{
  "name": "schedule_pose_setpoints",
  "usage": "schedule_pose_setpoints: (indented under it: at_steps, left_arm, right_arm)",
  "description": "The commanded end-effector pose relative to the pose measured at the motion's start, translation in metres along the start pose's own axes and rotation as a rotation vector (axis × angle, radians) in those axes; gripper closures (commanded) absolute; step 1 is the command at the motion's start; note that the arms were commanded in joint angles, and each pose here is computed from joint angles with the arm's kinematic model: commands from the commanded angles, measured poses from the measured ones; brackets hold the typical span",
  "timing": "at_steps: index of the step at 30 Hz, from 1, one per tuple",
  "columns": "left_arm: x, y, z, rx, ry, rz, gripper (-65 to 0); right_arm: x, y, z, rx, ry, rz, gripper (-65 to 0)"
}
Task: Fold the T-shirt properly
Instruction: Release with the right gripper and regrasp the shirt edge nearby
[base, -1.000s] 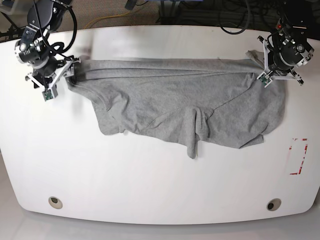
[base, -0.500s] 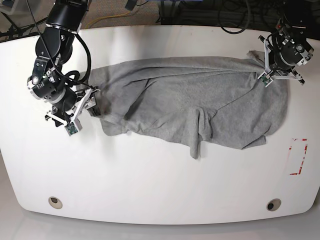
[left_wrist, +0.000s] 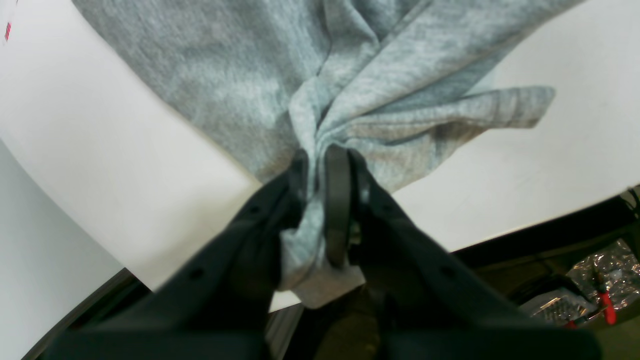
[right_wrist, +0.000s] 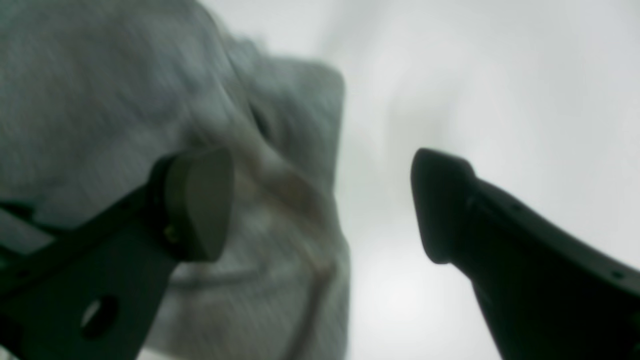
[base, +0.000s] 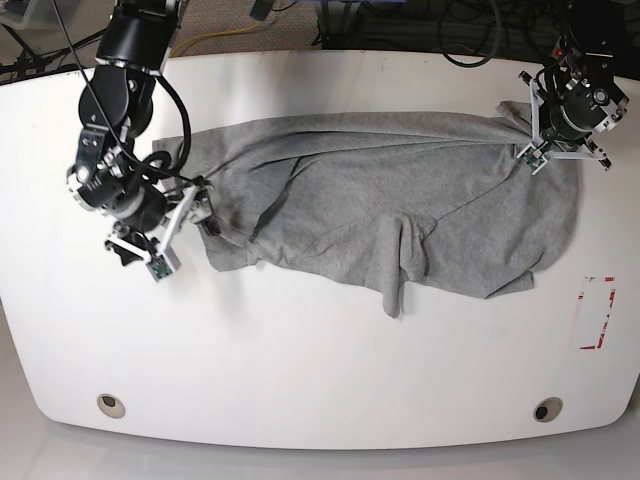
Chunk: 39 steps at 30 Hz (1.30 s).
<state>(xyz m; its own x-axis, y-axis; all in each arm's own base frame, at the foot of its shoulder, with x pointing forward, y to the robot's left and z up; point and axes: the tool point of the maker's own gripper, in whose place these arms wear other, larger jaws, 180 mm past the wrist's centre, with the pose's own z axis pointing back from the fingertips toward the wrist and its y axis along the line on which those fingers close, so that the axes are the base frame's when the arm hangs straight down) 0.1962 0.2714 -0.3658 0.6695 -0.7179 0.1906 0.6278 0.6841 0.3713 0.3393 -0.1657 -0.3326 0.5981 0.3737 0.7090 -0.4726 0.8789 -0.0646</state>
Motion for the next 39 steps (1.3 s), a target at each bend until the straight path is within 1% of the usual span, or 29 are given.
schedule_pose_setpoints:
  at_steps: [1,5,9,13,19,25,27,32,36,38,39]
  left_arm:
    - [0.001,0.008,0.004,0.028,-0.003,-0.008,-0.1]
    - [0.001,0.008,0.004,0.028,-0.003,-0.008,-0.1]
    - [0.002,0.008,0.004,0.028,-0.005,-0.009,-0.1]
    - [0.002,0.008,0.004,0.029,-0.006,-0.008,-0.1]
    - [0.003,0.008,0.004,0.029,-0.006,-0.007,-0.1]
    - [0.002,0.008,0.004,0.028,-0.005,-0.007,-0.1]
    - [0.002,0.008,0.004,0.028,-0.005,-0.007,-0.1]
    - [0.002,0.008,0.004,0.028,-0.005,-0.007,-0.1]
    - [0.001,0.007,0.003,0.026,-0.003,-0.006,-0.1]
    - [-0.001,0.007,0.001,0.02,0.004,-0.003,-0.1]
    - [-0.002,0.006,0.001,0.018,0.007,-0.001,-0.1]
  right_arm:
    - [0.027,0.003,-0.01,0.036,-0.057,0.013,-49.5]
    - [0.043,0.009,-0.036,0.101,-0.047,0.02,-46.0]
    - [0.063,0.022,-0.06,0.172,-0.065,0.039,-46.0]
    - [0.068,0.032,-0.081,0.228,-0.047,0.044,-46.0]
    - [0.073,0.057,-0.105,0.308,-0.063,0.066,-46.0]
    - [0.066,0.071,-0.123,0.359,-0.065,0.051,-46.0]
    - [0.058,0.07,-0.131,0.368,-0.044,0.028,-46.0]
    - [0.047,0.065,-0.142,0.371,-0.028,-0.036,-46.0]
    - [0.051,0.081,-0.146,0.401,-0.023,-0.042,-45.8]
    - [0.048,0.085,-0.146,0.408,0.001,-0.034,-44.7]
    - [0.049,0.091,-0.147,0.418,0.005,-0.035,-42.2]
